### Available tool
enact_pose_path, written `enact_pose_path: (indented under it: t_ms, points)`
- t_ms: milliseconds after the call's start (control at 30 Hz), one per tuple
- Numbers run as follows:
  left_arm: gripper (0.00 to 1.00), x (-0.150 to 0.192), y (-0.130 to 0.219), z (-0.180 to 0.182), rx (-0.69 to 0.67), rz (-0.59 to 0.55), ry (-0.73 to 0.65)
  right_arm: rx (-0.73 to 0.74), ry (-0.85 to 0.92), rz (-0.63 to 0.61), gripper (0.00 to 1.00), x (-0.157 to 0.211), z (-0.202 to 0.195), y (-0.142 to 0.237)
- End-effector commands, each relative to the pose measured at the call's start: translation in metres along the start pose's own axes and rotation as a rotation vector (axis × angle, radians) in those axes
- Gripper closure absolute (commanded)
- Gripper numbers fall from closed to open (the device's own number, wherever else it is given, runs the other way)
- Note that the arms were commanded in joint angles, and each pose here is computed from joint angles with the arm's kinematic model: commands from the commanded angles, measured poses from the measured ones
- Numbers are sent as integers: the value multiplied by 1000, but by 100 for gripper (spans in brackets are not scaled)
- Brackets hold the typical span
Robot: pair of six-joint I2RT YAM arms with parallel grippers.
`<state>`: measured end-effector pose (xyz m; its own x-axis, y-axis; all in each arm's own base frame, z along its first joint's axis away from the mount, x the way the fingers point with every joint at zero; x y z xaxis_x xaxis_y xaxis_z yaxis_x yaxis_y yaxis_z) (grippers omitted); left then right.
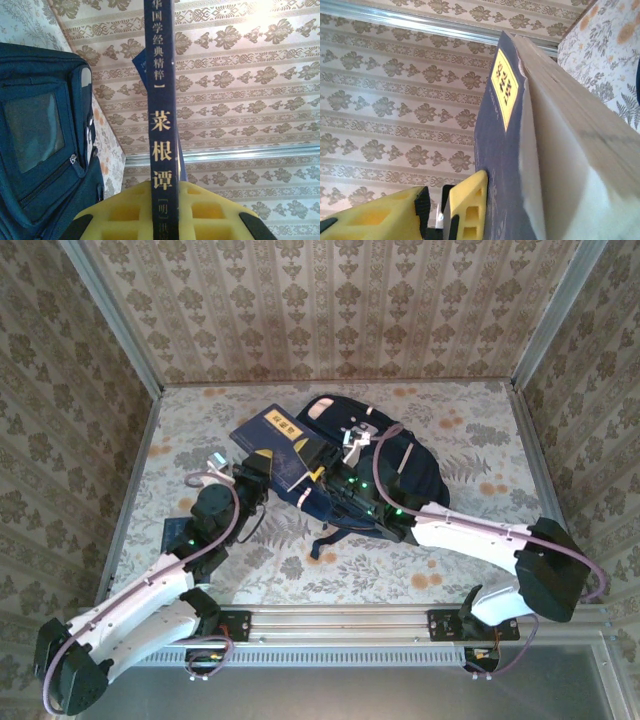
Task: Pack the student bag
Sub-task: Pass the book.
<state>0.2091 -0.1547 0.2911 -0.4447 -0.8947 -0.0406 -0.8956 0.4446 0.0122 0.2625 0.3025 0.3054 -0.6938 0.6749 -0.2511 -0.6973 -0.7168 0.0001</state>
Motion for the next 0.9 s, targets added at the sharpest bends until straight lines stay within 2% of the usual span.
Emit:
enact_pose_path:
  t_ms: [0, 33, 100, 233, 267, 300, 367, 467, 500, 567, 633, 733, 867]
  points:
    - [100, 4, -2, -10, 32, 1, 28, -73, -4, -49, 42, -6, 18, -7]
    - [100, 5, -3, -8, 26, 8, 26, -69, -1, -47, 42, -5, 18, -8]
    - [100, 9, -5, -6, 14, 20, 21, -55, 6, -49, 51, -5, 15, -9]
    - [100, 12, -6, -6, -12, 29, -33, 20, 54, -80, 85, -13, 6, 1]
    - [96, 10, -5, -8, -20, 26, -69, 58, 76, -104, 95, -20, 6, 10]
    - [87, 10, -5, -10, -28, 26, -114, 114, 99, -122, 100, -26, 2, 19]
    - [66, 9, -3, -11, -65, 37, -214, 237, 143, -172, 100, -45, -8, 43]
    - [43, 18, -11, -15, -130, 130, -434, 336, 176, -232, 100, -74, -22, 81]
    - [40, 23, -15, -19, -157, 190, -508, 360, 181, -253, 100, -83, -26, 93]
    - [35, 46, -37, -23, -209, 395, -692, 409, 190, -297, 100, -104, -34, 124]
    - [37, 66, -58, -22, -282, 589, -810, 452, 195, -330, 100, -119, -42, 152]
    - [42, 97, -89, -11, -344, 838, -868, 507, 200, -388, 100, -138, -49, 193]
    - [38, 130, -129, 9, -367, 1019, -876, 568, 168, -453, 100, -153, -57, 238]
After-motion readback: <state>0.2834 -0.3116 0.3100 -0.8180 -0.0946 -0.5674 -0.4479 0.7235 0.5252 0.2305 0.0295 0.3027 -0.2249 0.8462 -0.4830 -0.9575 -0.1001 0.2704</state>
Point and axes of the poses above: each hand's point on the last joint's axis, 136 mm out from that joint toward the fingers, its own y axis back along the fingers, its own z axis along the line the jaws close on, x = y × z, the point moved 7 cm from there along y, back along the fingers, and after that the axes turned 3 degrees about y, right-handed, at the moved point
